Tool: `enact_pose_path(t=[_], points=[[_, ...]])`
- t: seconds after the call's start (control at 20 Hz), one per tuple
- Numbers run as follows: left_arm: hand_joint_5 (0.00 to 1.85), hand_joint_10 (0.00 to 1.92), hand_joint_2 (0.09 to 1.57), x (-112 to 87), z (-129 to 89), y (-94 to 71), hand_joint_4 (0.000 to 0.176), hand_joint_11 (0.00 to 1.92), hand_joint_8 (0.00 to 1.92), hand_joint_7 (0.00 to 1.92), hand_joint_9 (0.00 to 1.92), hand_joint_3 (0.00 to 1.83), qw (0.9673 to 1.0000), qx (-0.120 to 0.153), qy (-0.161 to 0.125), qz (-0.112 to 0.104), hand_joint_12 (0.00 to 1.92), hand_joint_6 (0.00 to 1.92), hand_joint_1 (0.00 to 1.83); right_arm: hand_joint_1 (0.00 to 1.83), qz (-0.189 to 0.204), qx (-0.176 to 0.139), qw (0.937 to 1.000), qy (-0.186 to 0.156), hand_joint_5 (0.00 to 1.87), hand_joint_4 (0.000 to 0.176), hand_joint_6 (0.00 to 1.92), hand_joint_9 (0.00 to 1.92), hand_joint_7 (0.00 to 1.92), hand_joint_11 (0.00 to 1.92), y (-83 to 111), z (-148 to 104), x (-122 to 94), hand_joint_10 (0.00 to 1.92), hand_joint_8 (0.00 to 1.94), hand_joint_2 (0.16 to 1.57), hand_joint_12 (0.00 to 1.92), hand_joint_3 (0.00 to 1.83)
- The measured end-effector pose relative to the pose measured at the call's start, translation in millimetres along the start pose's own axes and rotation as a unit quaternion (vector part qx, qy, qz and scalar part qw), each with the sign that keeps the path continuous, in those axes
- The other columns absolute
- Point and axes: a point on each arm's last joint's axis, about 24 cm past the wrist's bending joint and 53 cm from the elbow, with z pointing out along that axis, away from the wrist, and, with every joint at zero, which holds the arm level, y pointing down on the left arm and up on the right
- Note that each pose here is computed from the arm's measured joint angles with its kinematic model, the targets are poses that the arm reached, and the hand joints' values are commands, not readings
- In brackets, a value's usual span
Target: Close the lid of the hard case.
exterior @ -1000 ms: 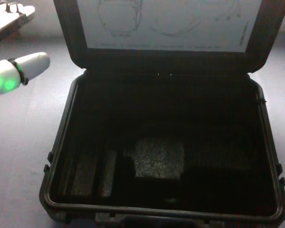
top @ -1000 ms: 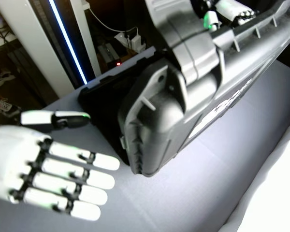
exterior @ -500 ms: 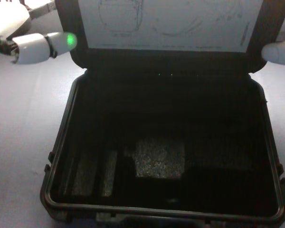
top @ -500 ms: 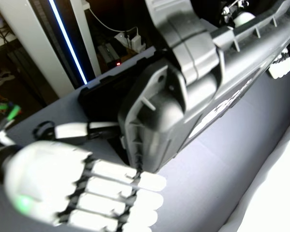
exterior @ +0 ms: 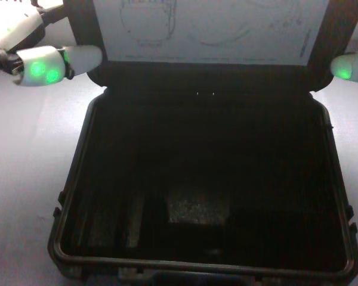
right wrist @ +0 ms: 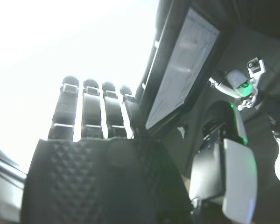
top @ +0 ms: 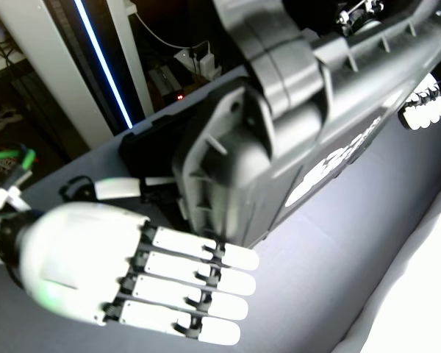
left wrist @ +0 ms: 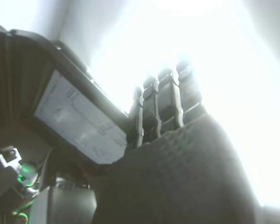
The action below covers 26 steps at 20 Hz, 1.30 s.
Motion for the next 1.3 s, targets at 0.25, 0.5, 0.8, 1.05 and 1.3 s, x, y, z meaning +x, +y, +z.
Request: enact_pose_path(t=[0.25, 0.5, 0.8, 1.05, 1.3], points=[[0.22, 0.01, 1.26, 8.5, -26, -9.0, 0.0, 0.0, 0.0, 0.22, 0.17, 0.01, 0.9997, 0.018, 0.014, 0.013, 0.34, 0.0, 0.07, 0.19, -0.001, -0.027, 0.9996, 0.011, 0.0, 0.0, 0.0, 0.0, 0.0, 0.0, 15.7, -9, 12, 0.0, 0.0, 1.05, 0.0, 0.0], [0.26, 0.0, 1.25, 18.3, -46, -18.1, 0.0, 0.0, 0.0, 0.25, 0.22, 0.0, 0.9986, 0.034, 0.03, 0.026, 0.44, 0.0, 0.12, 0.13, -0.009, -0.032, 0.9985, 0.043, 0.0, 0.0, 0.0, 0.0, 0.0, 0.0, 18.4, -22, 33, 0.0, 0.0, 1.07, 0.0, 0.01], [0.23, 0.0, 1.29, 32.3, -57, -8.7, 0.0, 0.0, 0.0, 0.24, 0.18, 0.0, 0.9985, 0.021, 0.05, 0.011, 0.34, 0.0, 0.12, 0.13, -0.001, -0.01, 0.9978, 0.065, 0.0, 0.0, 0.0, 0.0, 0.0, 0.0, 6.0, -40, 45, 0.0, 0.0, 1.09, 0.0, 0.01], [0.21, 0.0, 1.3, 38.8, -75, -3.7, 0.0, 0.0, 0.0, 0.23, 0.21, 0.0, 0.9977, 0.012, 0.066, 0.009, 0.46, 0.0, 0.12, 0.23, 0.009, -0.007, 0.997, 0.076, 0.0, 0.0, 0.0, 0.0, 0.0, 0.0, 7.1, -50, 55, 0.0, 0.0, 1.14, 0.0, 0.01], [0.19, 0.0, 1.3, 54.2, -91, 4.0, 0.0, 0.0, 0.0, 0.19, 0.17, 0.0, 0.9961, -0.004, 0.088, -0.003, 0.47, 0.0, 0.06, 0.17, 0.02, 0.007, 0.995, 0.098, 0.0, 0.0, 0.0, 0.0, 0.0, 0.0, 2.5, -70, 66, 0.0, 0.0, 1.16, 0.0, 0.01]])
